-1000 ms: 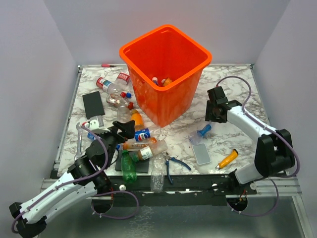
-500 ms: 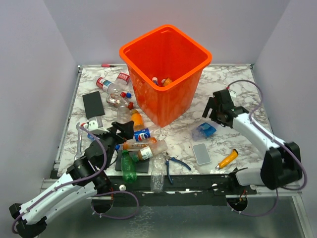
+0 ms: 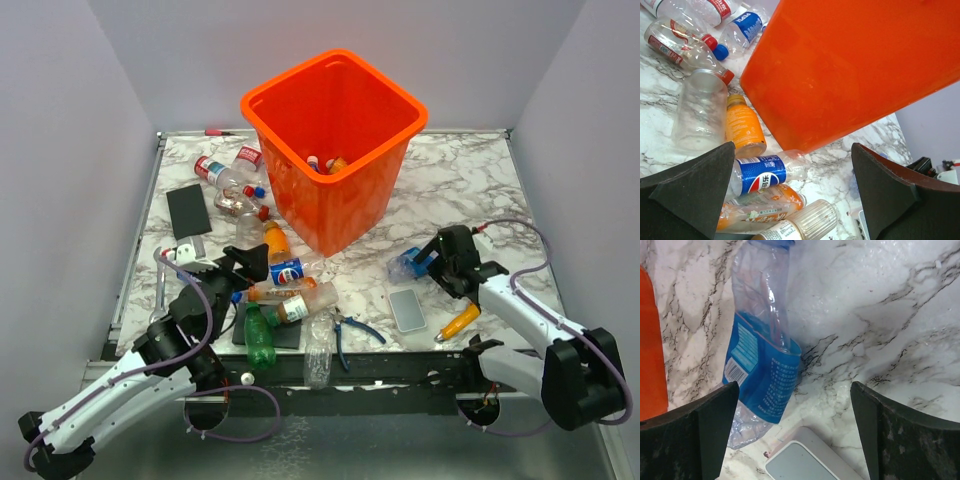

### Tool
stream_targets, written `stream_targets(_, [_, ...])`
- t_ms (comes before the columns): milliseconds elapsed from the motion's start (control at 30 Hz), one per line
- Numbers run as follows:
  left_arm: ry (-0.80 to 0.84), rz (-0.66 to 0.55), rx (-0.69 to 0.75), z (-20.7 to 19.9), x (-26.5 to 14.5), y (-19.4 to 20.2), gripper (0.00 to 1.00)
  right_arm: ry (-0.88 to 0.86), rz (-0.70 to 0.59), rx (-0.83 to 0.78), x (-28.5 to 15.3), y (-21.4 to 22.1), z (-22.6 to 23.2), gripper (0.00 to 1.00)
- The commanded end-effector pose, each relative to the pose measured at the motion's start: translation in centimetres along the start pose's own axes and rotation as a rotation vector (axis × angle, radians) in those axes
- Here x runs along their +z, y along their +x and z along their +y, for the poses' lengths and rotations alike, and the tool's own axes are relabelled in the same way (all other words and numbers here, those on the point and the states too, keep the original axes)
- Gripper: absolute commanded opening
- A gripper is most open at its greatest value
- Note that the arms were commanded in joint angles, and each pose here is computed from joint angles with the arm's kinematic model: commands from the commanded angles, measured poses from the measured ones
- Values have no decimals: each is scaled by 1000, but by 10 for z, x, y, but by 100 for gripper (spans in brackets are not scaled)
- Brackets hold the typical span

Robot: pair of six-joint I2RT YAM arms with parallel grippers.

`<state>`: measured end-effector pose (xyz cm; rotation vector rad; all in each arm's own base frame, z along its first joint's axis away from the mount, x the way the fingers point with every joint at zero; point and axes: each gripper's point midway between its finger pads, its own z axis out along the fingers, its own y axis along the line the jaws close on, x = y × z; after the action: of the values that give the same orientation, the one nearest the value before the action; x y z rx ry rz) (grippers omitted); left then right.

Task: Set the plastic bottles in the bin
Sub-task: Pick up the plastic bottle at the center of the board.

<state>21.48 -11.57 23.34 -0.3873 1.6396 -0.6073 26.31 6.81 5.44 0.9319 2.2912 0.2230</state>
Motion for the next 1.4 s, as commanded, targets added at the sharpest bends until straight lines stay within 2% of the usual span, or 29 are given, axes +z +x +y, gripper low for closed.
stream_targets(0, [-25, -20, -3, 8, -4, -4, 99, -58, -66, 144, 15, -8, 13, 95])
stream_targets(233, [-47, -33, -1, 13, -8, -7, 99, -81, -94, 149, 34, -4, 11, 81])
stream_targets(567, [-90, -65, 34, 19, -13, -22, 99, -154, -73, 115, 45, 5, 23, 38])
stream_targets(733, [-89, -99, 85, 18, -20, -43, 99, -310, -147, -4, 6, -16, 43, 21])
stream_targets(833, [-50, -123, 112, 7, -23, -59, 99, -513, -234, -140, -47, -34, 68, 18])
stream_targets(900, [25, -150, 134, -13, -24, -74, 99, -673, -261, -245, -88, -37, 88, 18])
stream_targets(1033, [245, -221, 136, -70, -28, -103, 99, -944, -172, -449, -154, -14, 112, 19])
stream_targets(1100, [419, -232, 162, -112, -33, -111, 99, -1047, -120, -516, -179, -4, 118, 19])
stream_targets(1200, [603, -143, 209, -171, -30, -102, 99, -1138, -126, -568, -210, -1, 122, 19])
stream_targets(1367, [849, 151, 271, -262, -14, -47, 99, -1253, -162, -659, -247, 1, 123, 19])
